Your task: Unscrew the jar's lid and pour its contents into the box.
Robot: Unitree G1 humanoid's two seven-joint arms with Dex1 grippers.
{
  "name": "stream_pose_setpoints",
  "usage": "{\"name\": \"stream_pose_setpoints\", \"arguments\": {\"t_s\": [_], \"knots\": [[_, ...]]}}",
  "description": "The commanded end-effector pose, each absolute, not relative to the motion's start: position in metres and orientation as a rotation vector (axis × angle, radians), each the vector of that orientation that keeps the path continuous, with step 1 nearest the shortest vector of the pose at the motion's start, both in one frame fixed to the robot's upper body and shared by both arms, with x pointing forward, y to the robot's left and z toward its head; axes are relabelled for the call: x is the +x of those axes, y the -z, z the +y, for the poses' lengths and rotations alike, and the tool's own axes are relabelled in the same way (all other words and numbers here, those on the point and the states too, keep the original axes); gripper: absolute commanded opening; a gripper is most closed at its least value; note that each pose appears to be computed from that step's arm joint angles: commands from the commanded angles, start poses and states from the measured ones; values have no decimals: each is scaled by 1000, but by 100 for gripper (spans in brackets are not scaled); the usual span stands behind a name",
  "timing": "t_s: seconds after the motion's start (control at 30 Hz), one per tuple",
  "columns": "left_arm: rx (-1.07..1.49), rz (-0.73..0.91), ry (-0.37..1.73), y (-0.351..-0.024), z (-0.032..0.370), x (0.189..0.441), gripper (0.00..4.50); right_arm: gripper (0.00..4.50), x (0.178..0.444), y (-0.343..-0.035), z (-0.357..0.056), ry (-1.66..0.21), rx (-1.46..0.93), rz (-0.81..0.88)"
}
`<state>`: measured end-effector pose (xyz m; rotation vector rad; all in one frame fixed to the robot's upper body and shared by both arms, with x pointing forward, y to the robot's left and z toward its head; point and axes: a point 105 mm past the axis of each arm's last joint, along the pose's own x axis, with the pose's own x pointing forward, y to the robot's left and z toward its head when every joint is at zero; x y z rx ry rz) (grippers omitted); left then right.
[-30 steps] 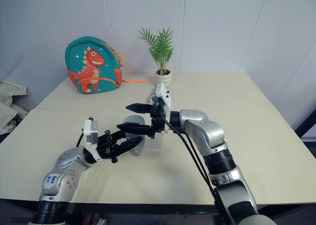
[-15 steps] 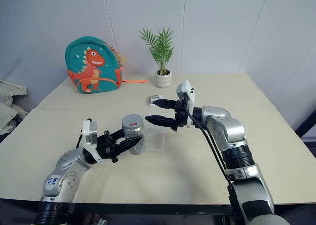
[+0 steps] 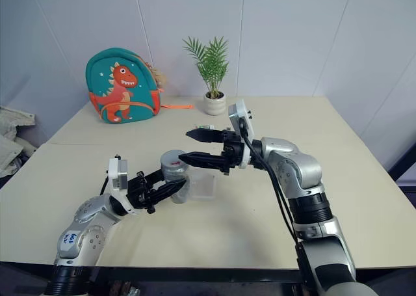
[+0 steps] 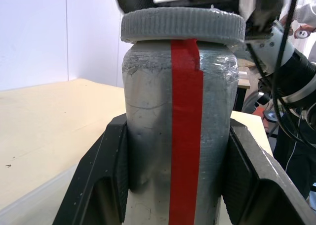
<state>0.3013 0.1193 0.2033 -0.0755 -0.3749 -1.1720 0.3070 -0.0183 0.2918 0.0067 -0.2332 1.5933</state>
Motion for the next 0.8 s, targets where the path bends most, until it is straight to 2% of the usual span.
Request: {"name": "stream_pose_setpoints", "arguments": {"t_s": [0.03,0.43,0.8], "knots": [[-66,-429,1186,-214,116,298,203,445,299,-293,-1,-1607,-38,-259],[-73,-427,1202,-214,112,298,203,445,308,-289,25,-1575,-96,-259],[-72,-425,1197,-214,113,297,203,445,322,-284,-4,-1514,-91,-234]]}}
